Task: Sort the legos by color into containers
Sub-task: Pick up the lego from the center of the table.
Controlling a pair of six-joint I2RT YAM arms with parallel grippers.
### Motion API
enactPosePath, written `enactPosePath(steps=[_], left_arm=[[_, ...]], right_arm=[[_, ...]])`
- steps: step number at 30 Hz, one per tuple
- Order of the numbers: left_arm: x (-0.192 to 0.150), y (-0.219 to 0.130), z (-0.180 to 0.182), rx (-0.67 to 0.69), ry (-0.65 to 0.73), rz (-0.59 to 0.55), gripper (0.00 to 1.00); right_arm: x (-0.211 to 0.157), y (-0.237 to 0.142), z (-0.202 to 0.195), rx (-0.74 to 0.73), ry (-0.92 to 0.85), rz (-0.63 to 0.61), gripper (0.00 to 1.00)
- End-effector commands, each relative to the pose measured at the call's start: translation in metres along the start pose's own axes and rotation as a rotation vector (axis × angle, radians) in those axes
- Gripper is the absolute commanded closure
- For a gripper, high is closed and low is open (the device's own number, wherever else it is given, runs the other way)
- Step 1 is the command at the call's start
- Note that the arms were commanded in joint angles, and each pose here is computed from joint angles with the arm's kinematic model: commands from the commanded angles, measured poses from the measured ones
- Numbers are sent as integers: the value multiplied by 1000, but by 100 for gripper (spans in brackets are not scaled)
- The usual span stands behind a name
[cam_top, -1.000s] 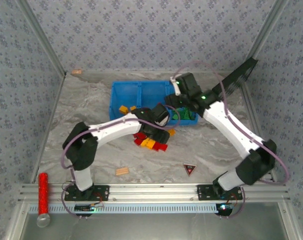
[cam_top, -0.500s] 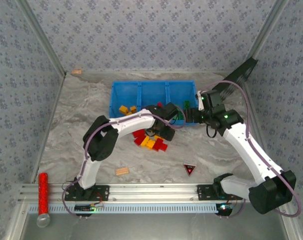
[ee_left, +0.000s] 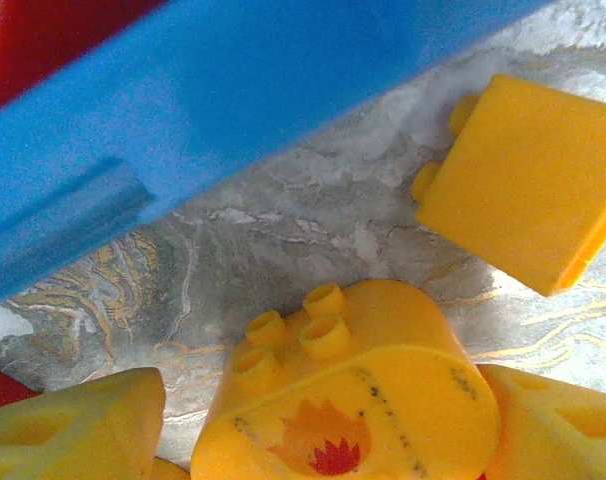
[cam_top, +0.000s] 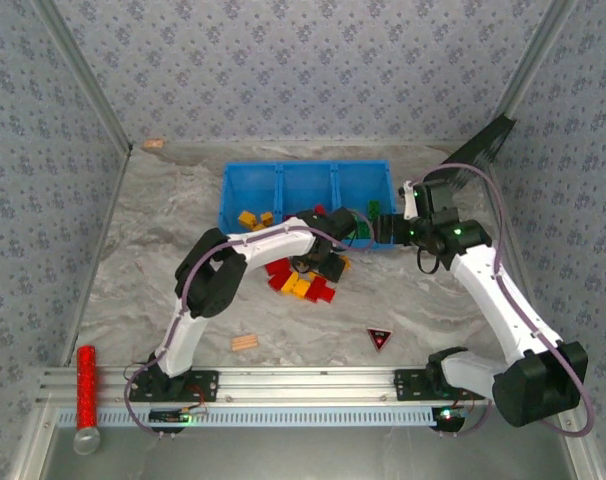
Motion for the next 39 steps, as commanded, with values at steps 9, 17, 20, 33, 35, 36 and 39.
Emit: enactPosePath(steps=[9,17,20,33,35,36,39], left_arm=[[-4,20,-1,5,-7,49,35],[-6,24,-3,-11,-8,56,52],[-9,24,-3,-15,-10,59,58],[20,-42,-7,-111,-45,-85,63],[31,-62,-8,-143,-51,-128,63],[35,-70,-8,-155,-53,-147,63],[49,-103,-7,-197,-58,-212,63]], right_arm=[[7,-1,23,209,84,-39,13],[3,-7,7,120,113,-14,12],[-3,-14,-3,84,145,-1,12],[-71,-29,-7,113,430,87,11],[-80,-27,1,154,500,91,12],[-86,-25,5,171,527,98,12],[-103,-18,16,198,595,121,13]])
Point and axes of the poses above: each hand's point on the last joint's axis, 136 mm out from that joint toward the fingers, its own y axis out along the fingers, its own z axis along the line the jaws close on, x = y × z, the point moved 1 cm from there along -y, back along the fingers, and after that the axes turned 9 degrees about -y, right-handed, at the moved point
